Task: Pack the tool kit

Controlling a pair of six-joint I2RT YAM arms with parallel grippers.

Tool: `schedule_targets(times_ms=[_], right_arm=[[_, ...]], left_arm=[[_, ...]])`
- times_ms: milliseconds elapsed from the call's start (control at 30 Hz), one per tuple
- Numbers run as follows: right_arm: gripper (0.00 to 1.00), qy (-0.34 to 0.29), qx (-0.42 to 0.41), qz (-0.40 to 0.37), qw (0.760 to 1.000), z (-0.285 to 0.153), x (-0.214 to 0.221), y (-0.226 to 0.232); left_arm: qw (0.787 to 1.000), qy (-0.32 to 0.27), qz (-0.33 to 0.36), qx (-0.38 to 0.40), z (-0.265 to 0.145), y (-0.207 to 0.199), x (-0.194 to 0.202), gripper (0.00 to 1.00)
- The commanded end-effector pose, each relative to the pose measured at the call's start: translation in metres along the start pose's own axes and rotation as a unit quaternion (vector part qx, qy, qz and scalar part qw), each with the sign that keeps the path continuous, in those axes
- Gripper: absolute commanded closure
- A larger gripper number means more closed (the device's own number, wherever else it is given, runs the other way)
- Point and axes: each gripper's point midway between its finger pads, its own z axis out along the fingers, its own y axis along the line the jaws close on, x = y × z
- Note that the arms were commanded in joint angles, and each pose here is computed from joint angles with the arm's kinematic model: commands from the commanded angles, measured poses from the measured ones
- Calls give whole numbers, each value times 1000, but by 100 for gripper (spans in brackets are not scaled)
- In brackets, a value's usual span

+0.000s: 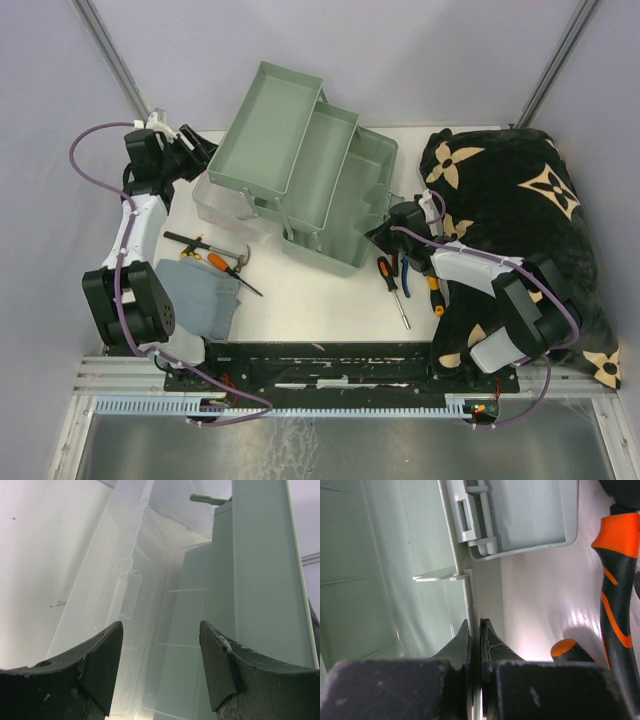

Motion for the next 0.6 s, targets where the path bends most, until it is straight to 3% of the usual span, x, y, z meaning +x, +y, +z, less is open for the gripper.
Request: schedule_targets(times_ms=[0, 300, 433, 567], right_arm=[[98, -18, -13, 66, 998, -9, -11, 23], [98, -34, -20, 91, 995, 9, -10, 31], [98, -47, 14, 78, 996, 11, -13, 16], [98, -63, 44, 67, 995, 13, -17, 1]], left_arm=[[997, 76, 10, -13, 18, 13, 36, 30], [994, 106, -7, -34, 60, 44, 33, 31], [989, 101, -30, -105, 47, 85, 39, 31], [981, 51, -50, -181, 22, 120, 21, 31]])
